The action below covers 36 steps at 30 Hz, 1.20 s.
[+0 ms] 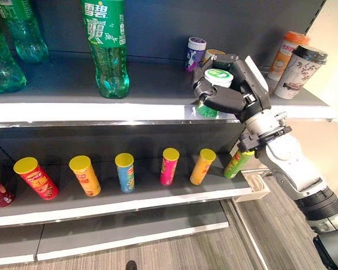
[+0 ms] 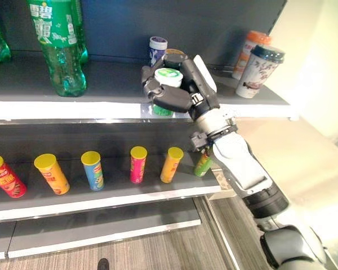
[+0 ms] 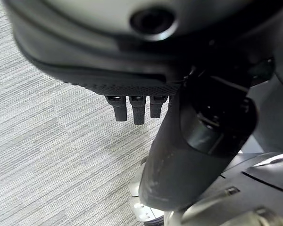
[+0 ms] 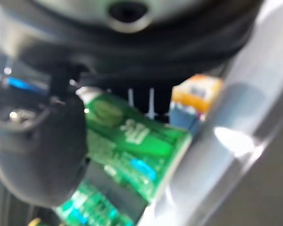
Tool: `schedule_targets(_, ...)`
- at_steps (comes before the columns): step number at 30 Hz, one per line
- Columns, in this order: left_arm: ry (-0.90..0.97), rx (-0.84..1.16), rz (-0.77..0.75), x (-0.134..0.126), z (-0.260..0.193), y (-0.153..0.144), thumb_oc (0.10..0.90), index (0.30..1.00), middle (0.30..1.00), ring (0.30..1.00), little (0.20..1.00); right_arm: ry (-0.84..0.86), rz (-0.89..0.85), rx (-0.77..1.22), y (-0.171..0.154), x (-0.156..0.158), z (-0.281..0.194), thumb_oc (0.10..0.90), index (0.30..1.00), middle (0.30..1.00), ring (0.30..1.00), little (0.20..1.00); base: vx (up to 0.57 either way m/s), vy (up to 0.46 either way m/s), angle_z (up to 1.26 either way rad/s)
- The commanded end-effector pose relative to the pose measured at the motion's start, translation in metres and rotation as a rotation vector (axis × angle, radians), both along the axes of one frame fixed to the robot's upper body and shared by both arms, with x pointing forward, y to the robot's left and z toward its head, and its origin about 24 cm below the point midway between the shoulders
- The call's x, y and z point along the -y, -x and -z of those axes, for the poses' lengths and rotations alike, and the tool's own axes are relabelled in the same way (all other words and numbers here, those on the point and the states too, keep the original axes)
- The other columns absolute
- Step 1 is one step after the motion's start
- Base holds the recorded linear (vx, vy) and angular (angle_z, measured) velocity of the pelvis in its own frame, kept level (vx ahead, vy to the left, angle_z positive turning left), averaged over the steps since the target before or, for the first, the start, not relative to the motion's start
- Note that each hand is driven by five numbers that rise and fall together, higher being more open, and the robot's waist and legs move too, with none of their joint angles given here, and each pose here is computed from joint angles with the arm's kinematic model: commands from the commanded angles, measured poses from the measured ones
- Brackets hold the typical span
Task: Put the goods on the table back onto the shelves and tidy them up.
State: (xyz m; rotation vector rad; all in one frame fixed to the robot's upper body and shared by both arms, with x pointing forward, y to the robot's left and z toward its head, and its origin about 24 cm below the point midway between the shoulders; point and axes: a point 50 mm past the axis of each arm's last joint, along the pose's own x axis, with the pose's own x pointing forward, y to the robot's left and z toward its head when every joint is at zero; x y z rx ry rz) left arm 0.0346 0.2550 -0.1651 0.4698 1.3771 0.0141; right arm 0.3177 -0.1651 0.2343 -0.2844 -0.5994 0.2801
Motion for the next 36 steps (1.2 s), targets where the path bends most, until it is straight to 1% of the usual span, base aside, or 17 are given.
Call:
schedule_targets(1,0.108,0.112,0.073,0.040,0.004,-0.036,0.800,0.900,0.900,0.900,0.900,-0.088,0.057,0.257,0.003,0.005,-0.063,0.400,0.300,0.300,0.300,0.300,0.00,0.000,0.00)
schedule_targets(15,0.104,0.120,0.072,0.039,0.004,-0.035,0.800,0.900,0.900,0.900,0.900,-0.061,0.179,0.236,-0.012,0.017,-0.061,0.400,0.300,0.300,0.300,0.300,0.01,0.000,0.02)
schedule_targets(19,0.108,0.129,0.088,0.042,0.004,-0.037,0.800,0.900,0.900,0.900,0.900,-0.034,0.244,0.200,-0.024,0.020,-0.055,0.400,0.300,0.300,0.300,0.300,0.00,0.000,0.00)
schedule_targets(33,0.100,0.131,0.051,0.041,0.004,-0.036,0.800,0.900,0.900,0.900,0.900,-0.072,0.235,0.199,-0.024,0.022,-0.057,0.400,0.300,0.300,0.300,0.300,0.00,0.000,0.00)
schedule_targets(34,0.099,0.129,0.055,0.041,0.004,-0.036,0.800,0.900,0.900,0.900,0.900,-0.069,0.228,0.197,-0.023,0.021,-0.056,0.513,0.469,0.469,0.469,0.469,0.00,0.000,0.00)
schedule_targets(35,0.099,0.129,0.055,0.041,0.004,-0.036,0.800,0.900,0.900,0.900,0.900,-0.069,0.228,0.197,-0.023,0.021,-0.056,0.751,0.827,0.827,0.827,0.827,0.00,0.000,0.00)
schedule_targets(36,0.099,0.130,0.055,0.041,0.004,-0.036,0.800,0.900,0.900,0.900,0.900,-0.062,0.224,0.200,-0.022,0.020,-0.056,0.800,0.900,0.900,0.900,0.900,0.00,0.000,0.00)
